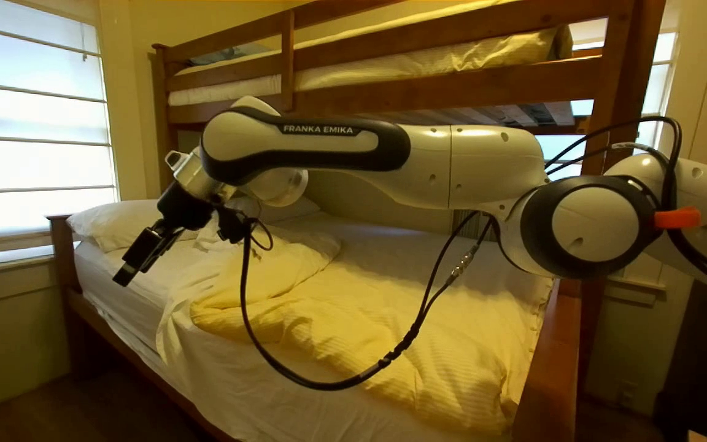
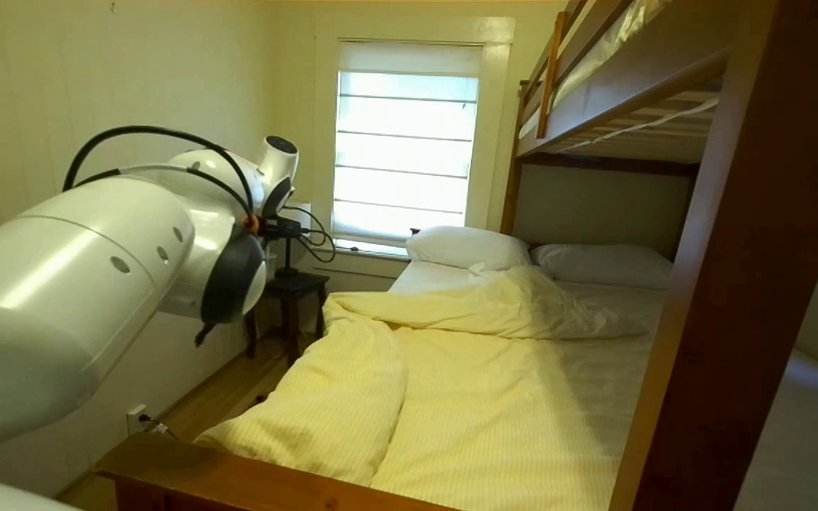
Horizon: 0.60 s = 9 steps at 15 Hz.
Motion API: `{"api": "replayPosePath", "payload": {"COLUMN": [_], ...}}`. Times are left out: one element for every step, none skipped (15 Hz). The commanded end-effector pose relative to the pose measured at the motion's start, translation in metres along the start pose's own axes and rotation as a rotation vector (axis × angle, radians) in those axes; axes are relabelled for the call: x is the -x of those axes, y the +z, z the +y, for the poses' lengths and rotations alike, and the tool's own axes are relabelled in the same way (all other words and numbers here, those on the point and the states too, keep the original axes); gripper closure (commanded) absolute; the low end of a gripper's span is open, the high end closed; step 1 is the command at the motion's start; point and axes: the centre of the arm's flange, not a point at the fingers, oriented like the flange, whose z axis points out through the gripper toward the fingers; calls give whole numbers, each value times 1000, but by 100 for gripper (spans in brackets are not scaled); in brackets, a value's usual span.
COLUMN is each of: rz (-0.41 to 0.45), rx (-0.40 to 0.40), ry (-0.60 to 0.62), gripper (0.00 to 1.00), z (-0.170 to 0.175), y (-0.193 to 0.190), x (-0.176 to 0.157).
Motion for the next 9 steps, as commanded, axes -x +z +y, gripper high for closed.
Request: {"api": "replayPosePath", "payload": {"rz": [-129, -194, -255, -298, -326, -345, -345, -353, -354], "rx": [-122, -89, -68, -36, 8, 37, 85, 125, 163], "ry": [-44, -18, 7, 31, 58, 105, 151, 191, 235], "gripper": [0, 0, 0, 0, 0, 0, 0, 0, 0], "z": [30, 38, 46, 59, 75, 91, 108, 127, 143], "y": [-5, -21, -38, -55, -78, -97, -123, -143, -158], "x": [-59, -49, -39, -27, -13, 0, 24, 36, 52]}}
